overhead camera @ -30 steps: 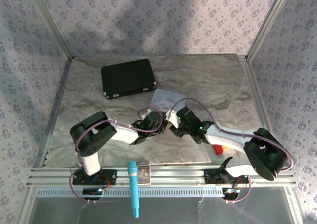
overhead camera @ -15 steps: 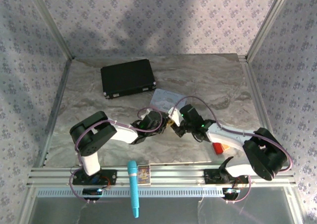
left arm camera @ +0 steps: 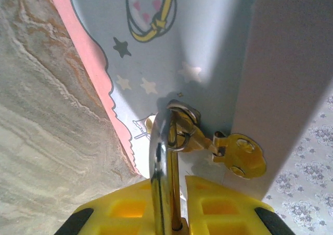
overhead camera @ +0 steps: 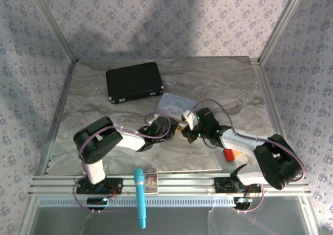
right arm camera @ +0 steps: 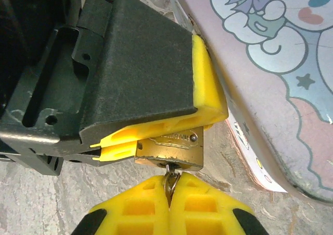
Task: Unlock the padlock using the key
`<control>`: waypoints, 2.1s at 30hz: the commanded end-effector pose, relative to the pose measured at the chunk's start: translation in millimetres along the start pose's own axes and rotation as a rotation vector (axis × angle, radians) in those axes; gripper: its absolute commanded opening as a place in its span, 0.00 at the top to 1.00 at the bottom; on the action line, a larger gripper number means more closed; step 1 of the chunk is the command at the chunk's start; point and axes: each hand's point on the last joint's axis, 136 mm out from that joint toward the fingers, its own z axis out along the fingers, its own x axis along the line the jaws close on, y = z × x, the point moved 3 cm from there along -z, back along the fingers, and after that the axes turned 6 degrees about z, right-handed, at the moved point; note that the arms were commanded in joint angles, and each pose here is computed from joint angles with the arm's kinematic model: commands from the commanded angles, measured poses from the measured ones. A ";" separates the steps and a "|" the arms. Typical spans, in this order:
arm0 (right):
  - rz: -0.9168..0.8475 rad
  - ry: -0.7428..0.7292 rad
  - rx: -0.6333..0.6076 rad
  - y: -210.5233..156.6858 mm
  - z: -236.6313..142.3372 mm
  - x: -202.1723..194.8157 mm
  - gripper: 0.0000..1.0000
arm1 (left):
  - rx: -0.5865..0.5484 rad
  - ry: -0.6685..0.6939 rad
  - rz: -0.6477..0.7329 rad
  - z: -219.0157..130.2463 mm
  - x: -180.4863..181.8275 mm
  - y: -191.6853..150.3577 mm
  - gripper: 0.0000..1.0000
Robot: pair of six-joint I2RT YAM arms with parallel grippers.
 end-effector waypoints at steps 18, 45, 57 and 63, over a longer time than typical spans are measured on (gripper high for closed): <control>0.443 -0.176 -0.134 20.0 -16.9 -36.2 0.03 | -0.017 0.238 0.199 -12.7 29.7 14.2 1.00; 0.661 -0.337 -0.032 7.5 10.7 -75.2 0.45 | -0.108 0.737 0.765 -59.9 61.1 66.6 0.84; 0.679 -0.317 -0.038 13.1 10.6 -77.6 0.49 | -0.101 0.821 0.863 -54.5 70.6 67.3 0.73; 0.680 -0.320 -0.032 11.3 10.4 -77.6 0.49 | -0.173 0.890 0.998 -65.4 55.7 62.2 0.65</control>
